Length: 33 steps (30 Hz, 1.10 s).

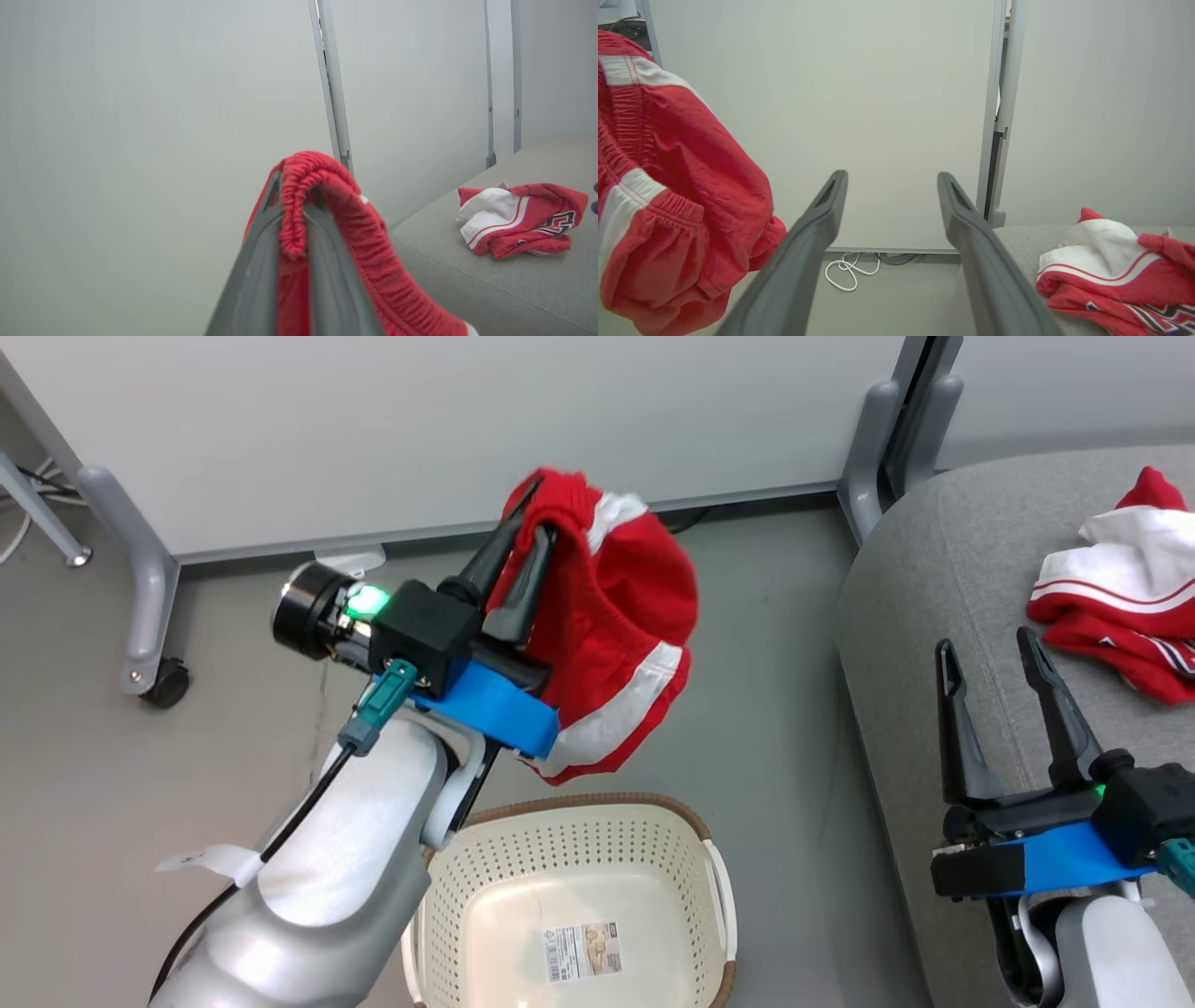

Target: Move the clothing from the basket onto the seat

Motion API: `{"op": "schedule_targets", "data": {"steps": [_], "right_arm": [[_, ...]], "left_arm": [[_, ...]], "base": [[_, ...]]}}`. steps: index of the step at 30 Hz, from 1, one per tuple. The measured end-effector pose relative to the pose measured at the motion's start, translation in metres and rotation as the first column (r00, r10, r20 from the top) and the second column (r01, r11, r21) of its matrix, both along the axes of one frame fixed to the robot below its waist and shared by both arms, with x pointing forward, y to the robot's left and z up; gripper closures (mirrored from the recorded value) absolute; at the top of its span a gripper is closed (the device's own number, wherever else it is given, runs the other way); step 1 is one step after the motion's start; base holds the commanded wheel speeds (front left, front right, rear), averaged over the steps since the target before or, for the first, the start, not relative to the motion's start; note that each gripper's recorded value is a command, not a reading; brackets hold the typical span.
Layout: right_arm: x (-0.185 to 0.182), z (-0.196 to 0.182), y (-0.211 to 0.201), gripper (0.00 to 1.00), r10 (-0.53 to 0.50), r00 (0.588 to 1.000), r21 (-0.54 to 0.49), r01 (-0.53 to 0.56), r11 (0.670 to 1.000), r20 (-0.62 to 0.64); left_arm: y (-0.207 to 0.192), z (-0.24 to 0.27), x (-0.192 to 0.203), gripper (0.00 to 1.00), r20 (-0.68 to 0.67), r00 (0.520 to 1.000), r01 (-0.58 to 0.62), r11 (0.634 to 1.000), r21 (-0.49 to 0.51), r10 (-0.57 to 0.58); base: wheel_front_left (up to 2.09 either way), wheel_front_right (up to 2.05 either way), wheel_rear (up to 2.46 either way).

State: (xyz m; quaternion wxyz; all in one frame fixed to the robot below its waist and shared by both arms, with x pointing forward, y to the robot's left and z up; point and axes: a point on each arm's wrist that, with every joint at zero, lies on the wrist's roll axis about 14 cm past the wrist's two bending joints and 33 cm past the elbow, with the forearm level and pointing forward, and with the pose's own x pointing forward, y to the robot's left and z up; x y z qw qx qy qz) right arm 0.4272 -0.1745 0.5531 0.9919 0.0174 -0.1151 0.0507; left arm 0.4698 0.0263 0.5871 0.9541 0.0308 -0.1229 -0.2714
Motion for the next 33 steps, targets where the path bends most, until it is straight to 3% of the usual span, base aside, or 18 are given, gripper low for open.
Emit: {"op": "schedule_targets", "data": {"steps": [9, 19, 27, 33], "right_arm": [[-0.014, 0.005, 0.0, 0.0, -0.006, 1.0, 0.017, 0.006, 1.0, 0.01], [-0.019, 0.015, 0.006, 0.0, 0.012, 0.999, 0.036, -0.013, 0.999, 0.036], [-0.033, 0.013, 0.059, 0.0, 0.17, 0.985, 0.064, -0.172, 0.983, 0.035], [-0.051, -0.007, 0.113, 0.0, 0.334, 0.942, 0.111, -0.329, 0.938, -0.025]], "left_arm": [[-0.023, 0.063, -0.021, 1.0, 0.164, 0.984, 0.082, 0.994, -0.07, -0.07], [-0.028, 0.073, -0.027, 1.0, 0.195, 0.976, 0.108, 0.992, -0.061, -0.094], [-0.027, 0.069, -0.026, 1.0, 0.183, 0.979, 0.102, 0.993, -0.05, -0.091], [-0.027, 0.065, -0.025, 1.0, 0.175, 0.98, 0.1, 0.994, -0.046, -0.091]], "base": [[0.0, 0.0, 0.0], [0.0, 0.0, 0.0], [0.0, 0.0, 0.0], [0.0, 0.0, 0.0]]}}
